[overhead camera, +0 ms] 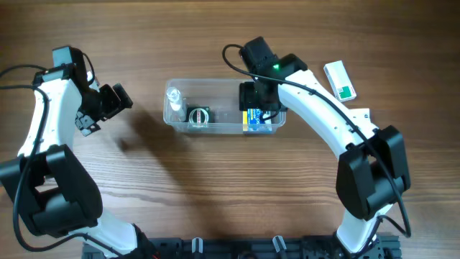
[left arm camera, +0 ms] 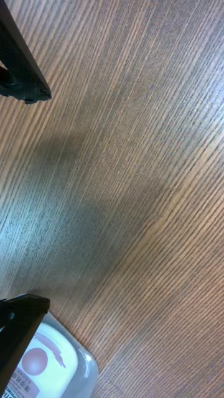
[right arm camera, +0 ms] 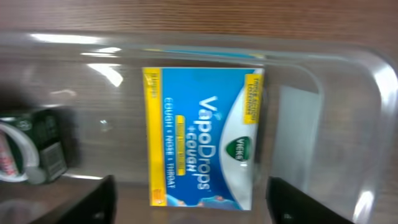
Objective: Pack container
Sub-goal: 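Carry VapoDrops box with right gripper into container, then lower VapoDrops box into container's right end and open right gripper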
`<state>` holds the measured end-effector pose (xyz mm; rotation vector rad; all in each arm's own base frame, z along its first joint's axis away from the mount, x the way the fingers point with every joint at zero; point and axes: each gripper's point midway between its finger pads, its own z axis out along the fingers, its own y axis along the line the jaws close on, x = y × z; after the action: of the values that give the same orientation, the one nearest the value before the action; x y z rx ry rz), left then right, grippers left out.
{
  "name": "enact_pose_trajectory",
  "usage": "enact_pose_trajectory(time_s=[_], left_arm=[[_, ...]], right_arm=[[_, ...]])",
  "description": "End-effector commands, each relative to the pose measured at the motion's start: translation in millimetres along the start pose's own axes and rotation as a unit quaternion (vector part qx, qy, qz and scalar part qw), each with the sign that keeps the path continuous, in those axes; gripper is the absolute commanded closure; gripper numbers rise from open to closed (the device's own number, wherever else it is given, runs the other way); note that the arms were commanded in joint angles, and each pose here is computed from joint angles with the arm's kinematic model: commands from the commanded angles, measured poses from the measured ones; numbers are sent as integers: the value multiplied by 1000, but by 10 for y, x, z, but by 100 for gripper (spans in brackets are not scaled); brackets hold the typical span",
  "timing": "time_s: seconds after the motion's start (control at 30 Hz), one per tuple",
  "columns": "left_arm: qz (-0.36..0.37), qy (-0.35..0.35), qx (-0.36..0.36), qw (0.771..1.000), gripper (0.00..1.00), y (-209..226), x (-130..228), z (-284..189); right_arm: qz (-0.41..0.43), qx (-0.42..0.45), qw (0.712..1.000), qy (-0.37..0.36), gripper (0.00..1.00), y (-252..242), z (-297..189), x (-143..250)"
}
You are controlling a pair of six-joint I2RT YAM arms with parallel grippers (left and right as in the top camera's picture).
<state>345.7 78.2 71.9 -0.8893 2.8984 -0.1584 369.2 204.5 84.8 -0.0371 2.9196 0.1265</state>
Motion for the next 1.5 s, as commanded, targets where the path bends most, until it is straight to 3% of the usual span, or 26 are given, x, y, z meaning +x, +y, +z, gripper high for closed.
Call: enact_pose_trajectory(time_s=[0.0,0.07,0.13,0.27,0.53,0.87,1.47], left_arm=[[-4,-10,2,1000,0,4,0,-68],[-4,-10,2,1000,0,4,-1,-68],[-4,-10,2,1000,0,4,0,-68],[-4,-10,2,1000,0,3,-2,-69],[-4,-10,2,1000,0,3,-2,-69],[-4,-10,2,1000,0,3,-2,-69],[-4,-10,2,1000,0,4,0,-68]], right_arm=[[-12,-63,998,0,63,261,-112,-46],[-21,-71,997,-10,83,360,-113,-61],[-34,-81,996,-22,96,499,-108,-68],[-33,-73,995,-56,96,658,-102,-108],[-2,-33,998,-56,96,541,65,-38],[-8,14,1000,-11,96,419,600,112],[-17,36,999,-24,96,343,607,66]])
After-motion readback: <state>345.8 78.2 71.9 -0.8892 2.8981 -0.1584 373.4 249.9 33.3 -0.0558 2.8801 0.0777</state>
